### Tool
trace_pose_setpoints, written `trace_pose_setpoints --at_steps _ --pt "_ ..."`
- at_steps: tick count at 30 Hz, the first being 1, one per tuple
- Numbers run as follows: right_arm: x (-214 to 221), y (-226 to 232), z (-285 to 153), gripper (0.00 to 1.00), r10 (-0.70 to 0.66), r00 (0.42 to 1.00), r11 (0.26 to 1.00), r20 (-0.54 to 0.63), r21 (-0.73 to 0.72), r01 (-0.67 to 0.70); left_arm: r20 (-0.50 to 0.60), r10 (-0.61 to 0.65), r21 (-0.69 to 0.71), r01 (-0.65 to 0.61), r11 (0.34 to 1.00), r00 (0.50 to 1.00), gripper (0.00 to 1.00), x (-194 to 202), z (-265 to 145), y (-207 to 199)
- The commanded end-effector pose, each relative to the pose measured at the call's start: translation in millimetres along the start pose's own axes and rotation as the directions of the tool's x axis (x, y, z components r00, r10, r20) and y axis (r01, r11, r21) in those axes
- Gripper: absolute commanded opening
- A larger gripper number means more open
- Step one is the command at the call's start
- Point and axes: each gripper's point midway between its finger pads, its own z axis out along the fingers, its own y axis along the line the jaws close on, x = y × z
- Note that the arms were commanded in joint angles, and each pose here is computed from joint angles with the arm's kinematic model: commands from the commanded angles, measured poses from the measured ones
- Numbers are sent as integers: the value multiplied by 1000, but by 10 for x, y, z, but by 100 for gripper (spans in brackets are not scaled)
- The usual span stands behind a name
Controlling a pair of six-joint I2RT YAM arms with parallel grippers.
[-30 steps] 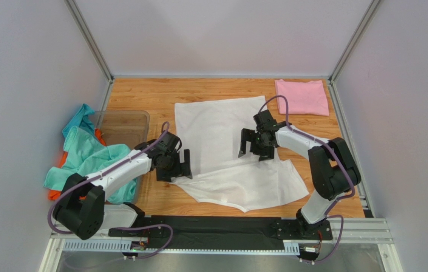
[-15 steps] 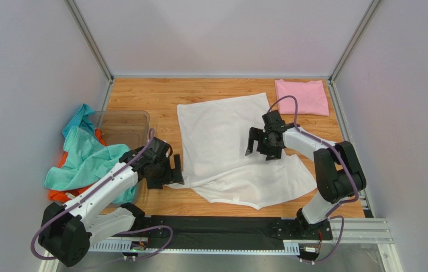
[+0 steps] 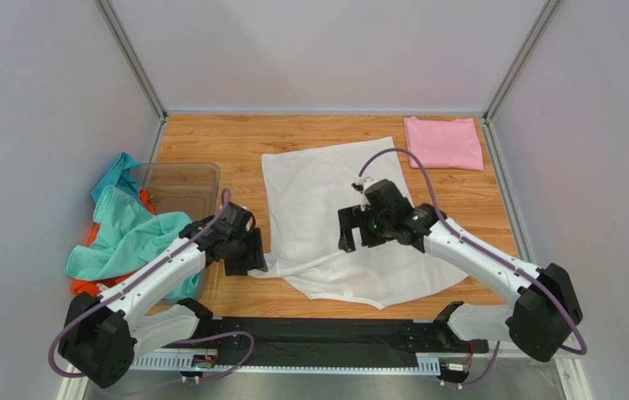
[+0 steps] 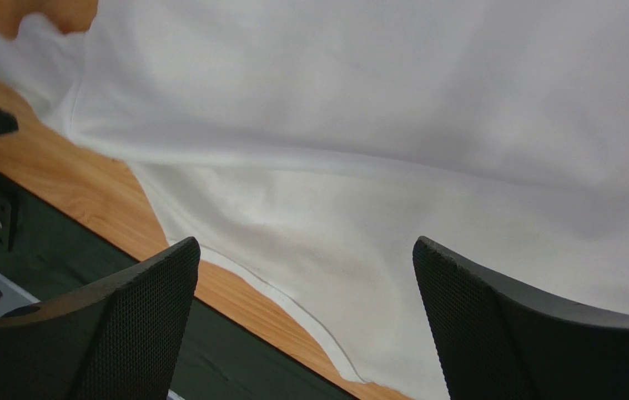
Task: Fold and stack the t-shirts
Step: Flatten the tshirt out
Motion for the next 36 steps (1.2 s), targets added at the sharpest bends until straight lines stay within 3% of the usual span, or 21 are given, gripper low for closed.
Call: trace_pose_setpoints --at_steps 1,4,6,11,15,19,22,29,32,36 --pt "429 267 9 100 -185 981 981 -53 -76 180 43 -15 -10 15 1000 999 64 -109 94 -10" --pt "724 509 -2 100 -322 945 941 -62 -132 312 64 -20 -50 24 998 998 58 -197 181 30" --pt "844 685 -7 100 -374 925 915 -61 -185 358 64 -17 -50 21 999 998 49 -236 258 2" --pt "1146 1178 103 92 -503 860 837 -82 -292 462 60 -8 -54 12 998 998 32 -312 386 -40" --pt "1253 1326 309 88 -581 806 797 -112 -281 535 41 8 -69 -5 998 999 0 -319 475 -27" --pt "1290 1493 487 78 -632 767 759 -111 -289 583 42 14 -71 -11 997 999 0 -336 479 -24" --pt "1246 1505 602 65 -643 758 755 -113 -257 603 63 11 -48 -8 999 998 0 -347 419 -49" --pt "1317 1360 850 47 -643 749 764 -156 -192 616 70 -1 -26 3 1000 998 0 -304 287 -62" --pt "1371 1250 908 36 -639 748 769 -182 -161 618 77 -12 -10 13 1000 997 0 -294 225 -77" --pt "1334 1230 848 13 -617 765 787 -183 -134 603 87 -23 14 21 1000 996 0 -305 155 -123"
